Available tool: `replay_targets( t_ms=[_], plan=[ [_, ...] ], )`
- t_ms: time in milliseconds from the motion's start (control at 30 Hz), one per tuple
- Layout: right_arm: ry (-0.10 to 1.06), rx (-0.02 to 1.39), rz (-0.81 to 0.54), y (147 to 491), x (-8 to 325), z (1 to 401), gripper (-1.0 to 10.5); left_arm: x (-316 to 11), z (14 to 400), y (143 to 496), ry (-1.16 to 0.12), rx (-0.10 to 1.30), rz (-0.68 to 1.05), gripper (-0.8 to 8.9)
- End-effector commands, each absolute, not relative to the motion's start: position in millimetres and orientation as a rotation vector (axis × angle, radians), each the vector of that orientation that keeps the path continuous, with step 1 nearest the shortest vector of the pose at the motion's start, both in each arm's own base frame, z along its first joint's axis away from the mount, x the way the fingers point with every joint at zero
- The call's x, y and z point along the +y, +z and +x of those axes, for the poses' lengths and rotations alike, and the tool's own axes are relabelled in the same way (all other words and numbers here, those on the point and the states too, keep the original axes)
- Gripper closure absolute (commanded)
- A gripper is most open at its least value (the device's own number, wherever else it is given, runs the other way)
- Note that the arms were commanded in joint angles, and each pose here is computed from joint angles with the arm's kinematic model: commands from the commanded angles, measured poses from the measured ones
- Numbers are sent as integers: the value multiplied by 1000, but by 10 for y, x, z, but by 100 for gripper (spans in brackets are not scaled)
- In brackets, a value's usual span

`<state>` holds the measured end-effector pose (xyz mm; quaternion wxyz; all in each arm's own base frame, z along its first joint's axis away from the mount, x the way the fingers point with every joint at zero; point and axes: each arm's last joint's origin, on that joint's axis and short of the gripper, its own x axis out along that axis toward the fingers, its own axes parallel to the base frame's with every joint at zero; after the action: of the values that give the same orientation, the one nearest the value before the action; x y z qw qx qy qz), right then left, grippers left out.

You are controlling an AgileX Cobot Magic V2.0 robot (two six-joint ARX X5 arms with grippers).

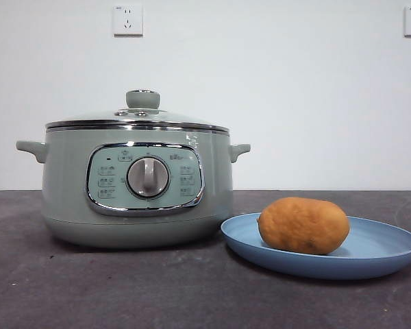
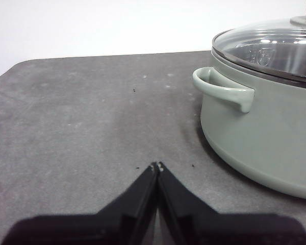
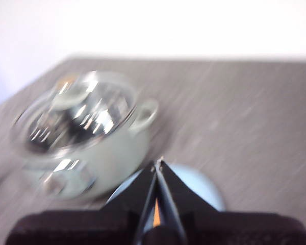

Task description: Take the potato out from the steamer,put the potato on the plate,close the lid

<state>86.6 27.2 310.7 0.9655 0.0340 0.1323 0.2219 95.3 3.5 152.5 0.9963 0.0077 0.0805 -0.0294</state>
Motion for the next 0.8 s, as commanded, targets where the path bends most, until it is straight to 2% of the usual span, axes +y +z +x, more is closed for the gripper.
replay_targets(
  t_ms=[33,200,400,600,800],
  plan=[
    [375,202,60,2936,200,878,947,39,959,1474,-54,173,7,817],
    [291,75,69,2529,124,889,947,39,959,1474,-54,173,7,817],
    [267,-10,76,2020,101,922,947,39,959,1475,-54,173,7,817],
    [228,38,108,1628,93,965,947,39,959,1474,-54,173,7,817],
    [154,128,116,1537,73,963,946,39,959,1475,-54,173,7,817]
  ],
)
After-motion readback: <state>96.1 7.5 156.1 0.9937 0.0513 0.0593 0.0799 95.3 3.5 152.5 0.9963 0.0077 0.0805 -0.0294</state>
